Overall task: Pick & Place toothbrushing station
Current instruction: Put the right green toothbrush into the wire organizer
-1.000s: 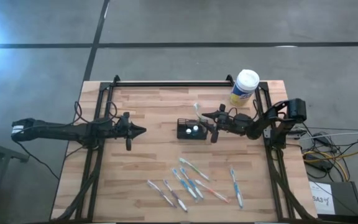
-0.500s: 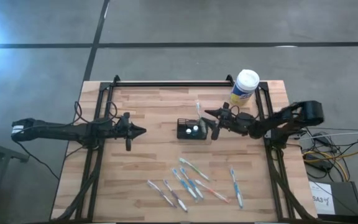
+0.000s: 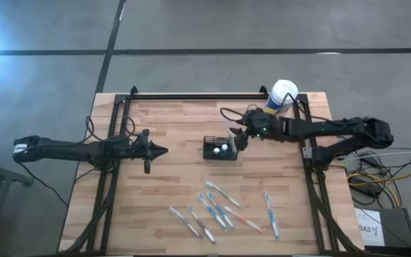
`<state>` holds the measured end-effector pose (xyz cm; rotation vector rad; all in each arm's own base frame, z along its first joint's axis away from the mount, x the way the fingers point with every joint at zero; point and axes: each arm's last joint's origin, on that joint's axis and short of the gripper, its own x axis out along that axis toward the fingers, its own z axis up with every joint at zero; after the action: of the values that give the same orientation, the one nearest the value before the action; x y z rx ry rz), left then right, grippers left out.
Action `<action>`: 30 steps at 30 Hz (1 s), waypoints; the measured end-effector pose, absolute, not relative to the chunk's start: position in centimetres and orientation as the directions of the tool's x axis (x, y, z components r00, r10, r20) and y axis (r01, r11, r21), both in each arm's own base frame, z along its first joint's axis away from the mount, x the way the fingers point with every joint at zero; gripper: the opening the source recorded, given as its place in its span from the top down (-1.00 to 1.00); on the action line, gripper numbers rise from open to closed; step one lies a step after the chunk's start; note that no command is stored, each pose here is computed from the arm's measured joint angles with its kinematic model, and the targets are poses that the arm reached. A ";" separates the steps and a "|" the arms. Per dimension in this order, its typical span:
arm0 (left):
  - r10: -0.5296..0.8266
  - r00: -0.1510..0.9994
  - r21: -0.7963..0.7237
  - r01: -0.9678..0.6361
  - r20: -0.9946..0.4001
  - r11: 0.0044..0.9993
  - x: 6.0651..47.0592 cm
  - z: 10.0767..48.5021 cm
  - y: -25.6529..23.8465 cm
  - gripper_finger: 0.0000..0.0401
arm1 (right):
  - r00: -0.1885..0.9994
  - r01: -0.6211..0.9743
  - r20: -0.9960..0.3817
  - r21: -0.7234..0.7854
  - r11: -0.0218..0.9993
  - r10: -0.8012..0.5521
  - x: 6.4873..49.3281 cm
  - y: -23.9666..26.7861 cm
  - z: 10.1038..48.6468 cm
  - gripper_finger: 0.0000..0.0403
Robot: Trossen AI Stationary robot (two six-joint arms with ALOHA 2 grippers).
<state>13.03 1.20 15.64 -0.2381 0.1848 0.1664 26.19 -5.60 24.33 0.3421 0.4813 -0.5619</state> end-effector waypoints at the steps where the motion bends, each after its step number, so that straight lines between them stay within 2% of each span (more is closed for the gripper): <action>1: 0.141 0.968 -0.218 -0.186 -0.206 0.958 13.0 15.6 1.2 0.87 | 0.734 0.584 -0.534 0.179 0.792 -0.421 26.5 -5.7 24.4 -0.10; 5: 0.137 0.967 -0.218 -0.185 -0.215 0.958 13.0 15.5 1.2 0.87 | 0.721 0.561 -0.599 0.209 0.801 -0.349 27.9 -6.4 23.6 -0.18; 9: 0.137 0.966 -0.217 -0.186 -0.221 0.958 13.0 15.4 1.2 0.87 | 0.677 0.581 -0.651 0.186 0.792 -0.343 29.2 -7.2 21.8 -0.23; 16: 0.136 0.965 -0.217 -0.185 -0.222 0.958 13.0 15.4 1.2 0.87 | 0.674 0.575 -0.643 0.150 0.804 -0.362 30.6 -7.9 20.6 -0.16; 22: 0.135 0.965 -0.216 -0.184 -0.223 0.959 13.0 15.4 1.2 0.87 | 0.703 0.559 -0.603 0.142 0.817 -0.377 30.4 -7.7 21.5 0.14; 30: 0.135 0.965 -0.217 -0.184 -0.224 0.959 13.0 15.4 1.2 0.87 | 0.701 0.541 -0.609 0.116 0.833 -0.371 29.8 -7.3 21.1 0.79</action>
<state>12.99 1.17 15.41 -0.2390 0.2092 0.1628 29.80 -7.31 21.14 0.2981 0.6068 -0.5160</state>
